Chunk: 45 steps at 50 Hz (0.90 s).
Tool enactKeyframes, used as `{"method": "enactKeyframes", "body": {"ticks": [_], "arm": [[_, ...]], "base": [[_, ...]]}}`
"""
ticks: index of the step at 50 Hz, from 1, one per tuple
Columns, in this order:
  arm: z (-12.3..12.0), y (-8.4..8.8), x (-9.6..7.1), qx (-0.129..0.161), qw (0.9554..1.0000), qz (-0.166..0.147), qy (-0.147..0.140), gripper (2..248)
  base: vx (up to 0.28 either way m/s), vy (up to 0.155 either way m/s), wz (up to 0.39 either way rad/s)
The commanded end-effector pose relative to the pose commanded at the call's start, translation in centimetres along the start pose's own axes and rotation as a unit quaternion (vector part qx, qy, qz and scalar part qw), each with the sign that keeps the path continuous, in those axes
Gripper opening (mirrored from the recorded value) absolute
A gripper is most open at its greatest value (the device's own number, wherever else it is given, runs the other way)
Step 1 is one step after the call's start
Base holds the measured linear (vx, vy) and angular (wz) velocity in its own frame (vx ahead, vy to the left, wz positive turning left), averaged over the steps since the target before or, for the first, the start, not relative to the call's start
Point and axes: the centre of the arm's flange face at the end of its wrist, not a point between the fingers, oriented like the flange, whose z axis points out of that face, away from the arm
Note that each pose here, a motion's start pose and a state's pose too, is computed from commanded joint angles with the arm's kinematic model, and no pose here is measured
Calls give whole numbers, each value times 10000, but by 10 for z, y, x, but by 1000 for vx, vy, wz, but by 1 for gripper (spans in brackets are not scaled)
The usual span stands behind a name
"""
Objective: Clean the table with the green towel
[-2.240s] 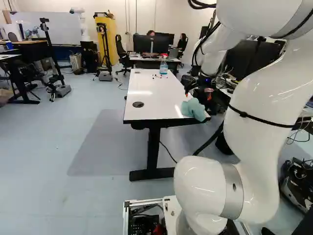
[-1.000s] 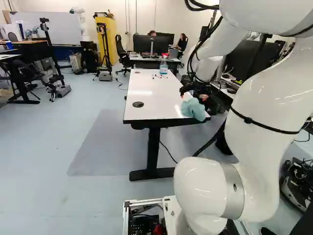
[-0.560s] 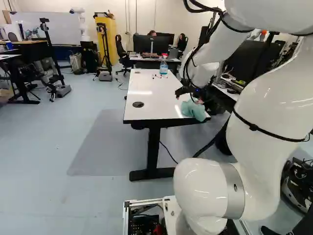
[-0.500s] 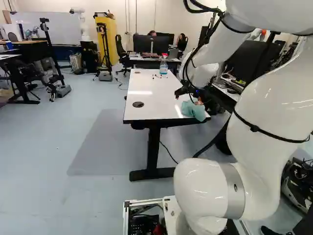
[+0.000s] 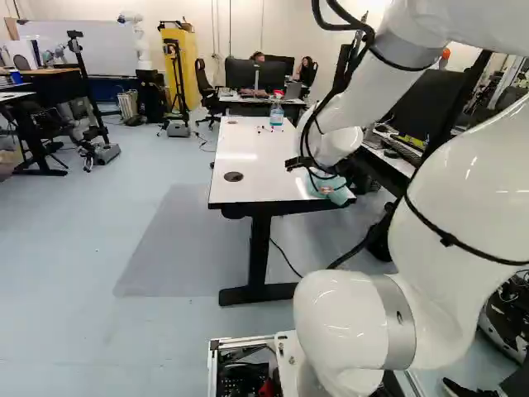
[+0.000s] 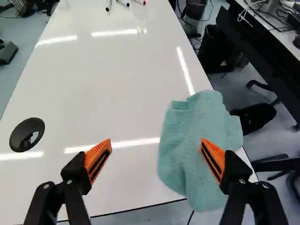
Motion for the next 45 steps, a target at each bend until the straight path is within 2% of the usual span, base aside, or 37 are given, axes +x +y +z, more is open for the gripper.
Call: {"method": "enactKeyframes", "body": {"ticks": [19,45], "arm": [[-18,-20,-44,213,9978,-144,616,247],[-40,-35,-92,450,9907,-268,1255,247]], "base": [[0,0,0],[0,0,0]]}}
